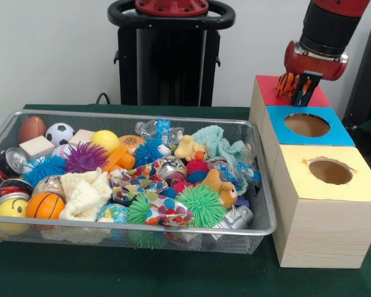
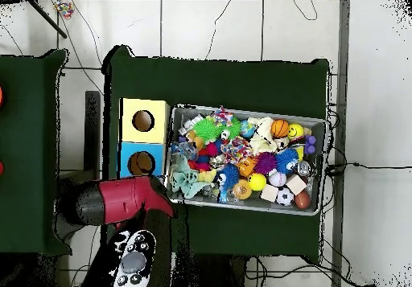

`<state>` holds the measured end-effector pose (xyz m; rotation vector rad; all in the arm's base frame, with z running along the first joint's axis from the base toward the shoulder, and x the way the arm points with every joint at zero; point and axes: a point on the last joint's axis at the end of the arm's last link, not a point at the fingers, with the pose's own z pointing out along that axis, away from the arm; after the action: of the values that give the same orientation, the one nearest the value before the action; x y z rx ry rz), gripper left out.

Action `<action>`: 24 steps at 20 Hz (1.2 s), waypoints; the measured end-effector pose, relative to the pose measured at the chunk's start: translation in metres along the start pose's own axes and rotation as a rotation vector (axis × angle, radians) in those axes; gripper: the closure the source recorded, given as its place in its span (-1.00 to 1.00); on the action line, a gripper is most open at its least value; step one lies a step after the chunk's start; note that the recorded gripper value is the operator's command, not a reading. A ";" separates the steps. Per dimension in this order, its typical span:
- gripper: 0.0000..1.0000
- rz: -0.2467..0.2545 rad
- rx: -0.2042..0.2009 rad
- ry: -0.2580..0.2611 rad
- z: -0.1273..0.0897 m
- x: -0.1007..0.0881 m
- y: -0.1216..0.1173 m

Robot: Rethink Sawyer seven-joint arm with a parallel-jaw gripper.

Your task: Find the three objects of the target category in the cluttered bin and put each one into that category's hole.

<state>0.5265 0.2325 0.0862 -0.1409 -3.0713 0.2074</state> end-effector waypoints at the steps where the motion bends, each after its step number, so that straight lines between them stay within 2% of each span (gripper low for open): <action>1: 1.00 0.002 -0.002 0.003 0.000 0.000 0.000; 14: 1.00 0.004 -0.006 0.009 0.000 -0.001 -0.001; 24: 1.00 0.005 -0.013 -0.013 0.000 0.002 -0.002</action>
<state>0.5239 0.2308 0.0868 -0.1479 -3.0864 0.1889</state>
